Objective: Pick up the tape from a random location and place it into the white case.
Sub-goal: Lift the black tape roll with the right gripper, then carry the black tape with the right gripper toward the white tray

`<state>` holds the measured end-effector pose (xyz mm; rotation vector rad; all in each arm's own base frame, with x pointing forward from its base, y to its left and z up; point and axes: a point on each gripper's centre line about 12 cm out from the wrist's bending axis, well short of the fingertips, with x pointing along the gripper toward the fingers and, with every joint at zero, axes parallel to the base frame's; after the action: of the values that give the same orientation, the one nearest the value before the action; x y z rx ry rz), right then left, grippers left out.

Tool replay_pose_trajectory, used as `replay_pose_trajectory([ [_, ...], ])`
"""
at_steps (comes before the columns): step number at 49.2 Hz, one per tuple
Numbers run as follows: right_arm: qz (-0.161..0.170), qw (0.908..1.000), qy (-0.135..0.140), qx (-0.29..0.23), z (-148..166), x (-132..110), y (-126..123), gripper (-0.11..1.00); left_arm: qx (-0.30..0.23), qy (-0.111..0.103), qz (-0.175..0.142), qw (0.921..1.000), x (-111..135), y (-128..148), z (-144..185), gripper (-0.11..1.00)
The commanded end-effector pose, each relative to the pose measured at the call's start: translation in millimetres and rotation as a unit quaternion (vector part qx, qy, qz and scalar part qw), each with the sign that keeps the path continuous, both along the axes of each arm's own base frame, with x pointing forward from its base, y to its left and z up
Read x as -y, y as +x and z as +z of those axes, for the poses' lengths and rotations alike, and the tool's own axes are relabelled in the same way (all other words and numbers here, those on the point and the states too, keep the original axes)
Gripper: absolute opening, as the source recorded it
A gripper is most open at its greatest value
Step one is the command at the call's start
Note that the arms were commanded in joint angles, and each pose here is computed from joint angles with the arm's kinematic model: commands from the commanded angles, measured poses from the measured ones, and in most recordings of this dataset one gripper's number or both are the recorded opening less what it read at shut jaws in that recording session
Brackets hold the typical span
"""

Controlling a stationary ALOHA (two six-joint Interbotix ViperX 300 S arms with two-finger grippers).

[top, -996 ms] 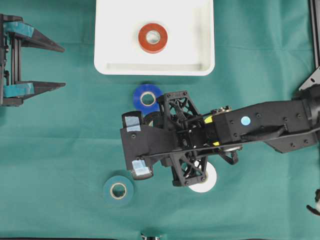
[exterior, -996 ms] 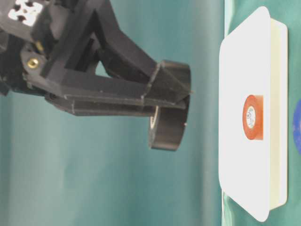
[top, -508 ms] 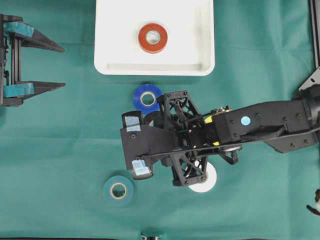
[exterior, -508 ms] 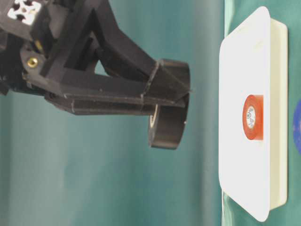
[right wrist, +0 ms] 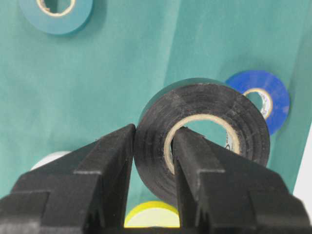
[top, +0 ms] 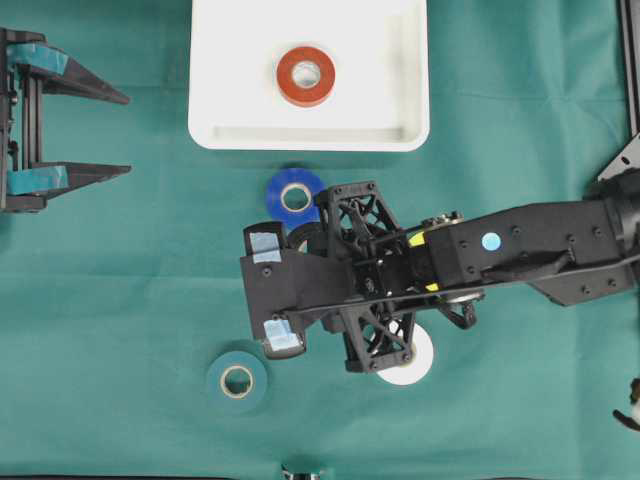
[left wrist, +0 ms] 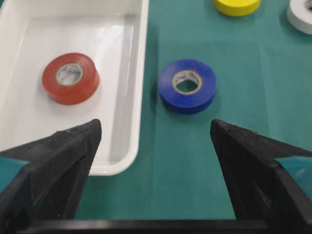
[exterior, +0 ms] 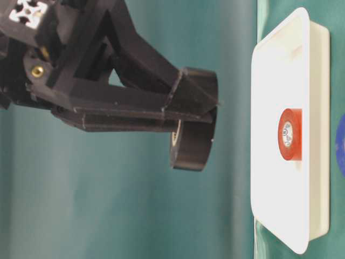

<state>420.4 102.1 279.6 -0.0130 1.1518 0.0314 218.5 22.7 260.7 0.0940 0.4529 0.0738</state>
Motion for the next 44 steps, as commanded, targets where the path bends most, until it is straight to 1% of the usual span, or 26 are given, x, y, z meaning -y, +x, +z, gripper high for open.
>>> replay_pose_trajectory([
  [1,-0.003,0.9995,0.009,0.031,24.7,1.1,-0.9,0.25,0.011,0.001,0.000,0.9999,-0.3,2.8,7.5,0.99],
  [18,-0.003,0.9995,0.008,0.031,24.7,1.9,-0.7,0.25,0.011,0.001,0.000,0.9999,-0.3,2.7,7.4,0.99],
  [27,-0.008,0.9994,-0.003,0.033,24.9,9.2,0.9,0.25,0.010,0.001,0.000,1.0000,-0.2,2.6,6.7,0.99],
  [34,-0.024,0.9992,-0.007,0.030,23.6,23.4,2.9,0.25,0.008,0.000,-0.001,1.0000,0.1,2.5,6.4,0.99],
  [44,-0.054,0.9981,-0.011,0.028,22.6,53.3,4.5,0.25,0.010,0.000,-0.001,0.9999,0.1,2.7,7.2,0.99],
])
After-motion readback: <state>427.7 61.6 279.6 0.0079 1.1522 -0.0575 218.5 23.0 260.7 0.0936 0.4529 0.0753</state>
